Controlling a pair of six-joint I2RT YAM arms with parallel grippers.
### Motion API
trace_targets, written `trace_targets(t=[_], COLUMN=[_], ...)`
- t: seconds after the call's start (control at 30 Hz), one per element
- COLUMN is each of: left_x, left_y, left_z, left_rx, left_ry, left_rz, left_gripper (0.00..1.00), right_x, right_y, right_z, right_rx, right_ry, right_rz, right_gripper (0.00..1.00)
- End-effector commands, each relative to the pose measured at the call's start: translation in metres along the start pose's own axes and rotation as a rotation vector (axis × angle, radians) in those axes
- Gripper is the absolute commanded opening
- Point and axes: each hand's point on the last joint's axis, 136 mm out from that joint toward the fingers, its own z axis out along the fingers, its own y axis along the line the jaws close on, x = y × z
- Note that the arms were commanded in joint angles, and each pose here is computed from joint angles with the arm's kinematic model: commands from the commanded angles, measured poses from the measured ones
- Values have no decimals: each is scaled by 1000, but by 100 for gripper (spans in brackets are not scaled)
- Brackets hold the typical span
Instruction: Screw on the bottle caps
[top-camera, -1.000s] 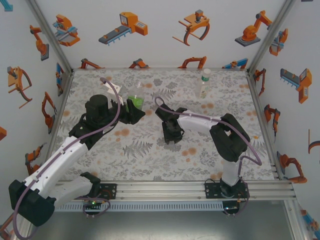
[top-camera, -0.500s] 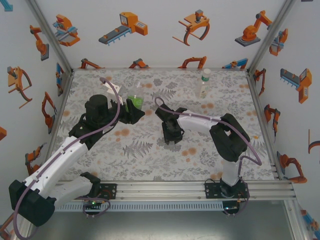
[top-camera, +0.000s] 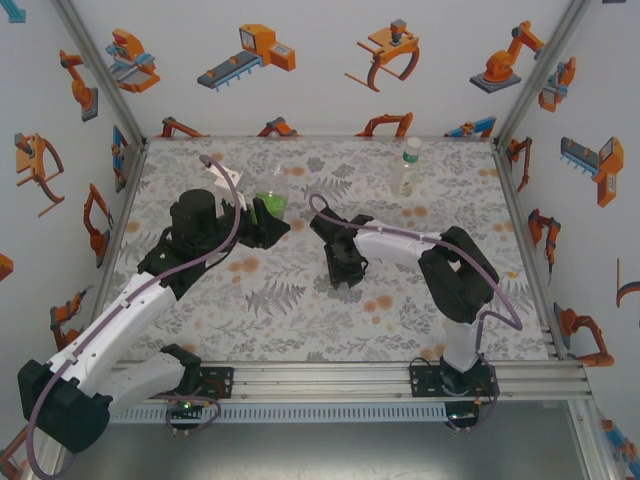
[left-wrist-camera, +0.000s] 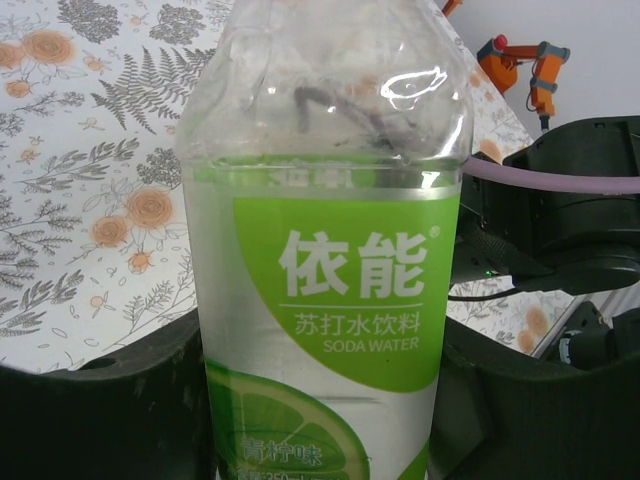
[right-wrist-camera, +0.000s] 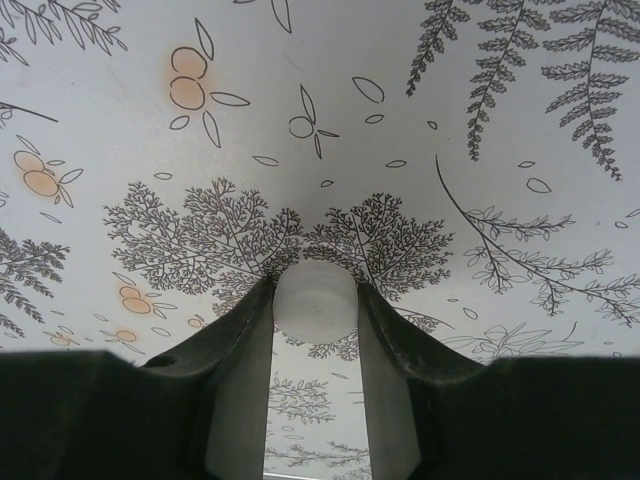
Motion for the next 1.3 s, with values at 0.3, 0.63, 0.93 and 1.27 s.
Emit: trace_targets(t=[0.3, 0.63, 0.93, 1.27], left_x=[3, 10, 24, 31], left_y=[-42, -63, -76, -94], left_z=[-6, -23, -30, -33], left_rx=[227, 339, 413, 473], left_ry=[99, 139, 225, 204], left_rz=[223, 423, 591, 782], left_gripper=[0, 0, 2, 2], right_x=[-30, -59, -70, -41], right_y=[6, -11, -13, 15], right_z=[-58, -137, -219, -294], right_rx=[-82, -181, -293, -532], right_ry=[-112, -305, -591, -761], right_rz=[-12, -98, -248, -492], right_gripper=[22, 13, 11, 9])
